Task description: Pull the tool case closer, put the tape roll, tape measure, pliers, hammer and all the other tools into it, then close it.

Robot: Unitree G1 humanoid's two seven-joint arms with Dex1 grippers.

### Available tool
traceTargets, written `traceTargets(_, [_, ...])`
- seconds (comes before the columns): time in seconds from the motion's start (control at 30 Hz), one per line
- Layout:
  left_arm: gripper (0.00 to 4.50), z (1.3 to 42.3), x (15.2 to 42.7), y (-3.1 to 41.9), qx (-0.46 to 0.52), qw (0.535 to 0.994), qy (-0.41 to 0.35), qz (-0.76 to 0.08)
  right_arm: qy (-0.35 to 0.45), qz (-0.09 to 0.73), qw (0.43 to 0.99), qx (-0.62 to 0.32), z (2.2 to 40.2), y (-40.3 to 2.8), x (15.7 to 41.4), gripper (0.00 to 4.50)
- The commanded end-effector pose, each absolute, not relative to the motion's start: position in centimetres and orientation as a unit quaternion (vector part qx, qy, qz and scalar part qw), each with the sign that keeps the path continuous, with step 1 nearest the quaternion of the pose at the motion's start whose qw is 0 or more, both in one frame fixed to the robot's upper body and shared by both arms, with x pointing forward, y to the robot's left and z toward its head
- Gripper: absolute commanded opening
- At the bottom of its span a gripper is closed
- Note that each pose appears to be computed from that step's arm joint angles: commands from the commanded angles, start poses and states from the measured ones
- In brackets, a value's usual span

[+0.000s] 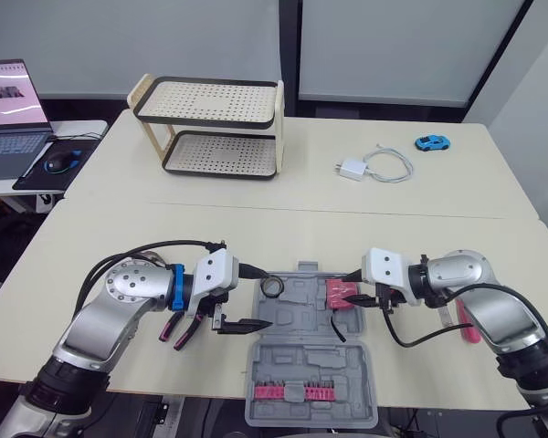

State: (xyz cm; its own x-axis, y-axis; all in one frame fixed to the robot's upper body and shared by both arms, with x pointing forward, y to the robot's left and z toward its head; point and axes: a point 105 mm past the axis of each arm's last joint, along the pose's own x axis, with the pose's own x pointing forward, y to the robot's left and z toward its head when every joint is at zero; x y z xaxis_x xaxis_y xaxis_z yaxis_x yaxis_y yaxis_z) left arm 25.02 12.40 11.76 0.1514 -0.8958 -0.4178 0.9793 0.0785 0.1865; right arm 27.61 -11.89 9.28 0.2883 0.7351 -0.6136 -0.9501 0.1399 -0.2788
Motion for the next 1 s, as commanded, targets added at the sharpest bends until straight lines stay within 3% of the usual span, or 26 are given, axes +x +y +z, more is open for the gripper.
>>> traceTargets(0.03, [4.50,12.4,25.0,12.2,0.219,0.722,0.078,-0.652,0.152,0.566,0.743,-0.322,10.0,-11.9,27.7,1.48])
traceTargets(0.5, [4.50,12.2,25.0,12.0,0.224,0.710,0.073,-0.664,0.186,0.544,0.764,-0.294,7.3,-13.2,29.5,1.48])
traceTargets(1.0, [4.50,12.0,24.9,12.1,0.224,0.712,0.076,-0.661,0.306,0.538,0.722,-0.309,2.5,-14.9,29.1,1.48])
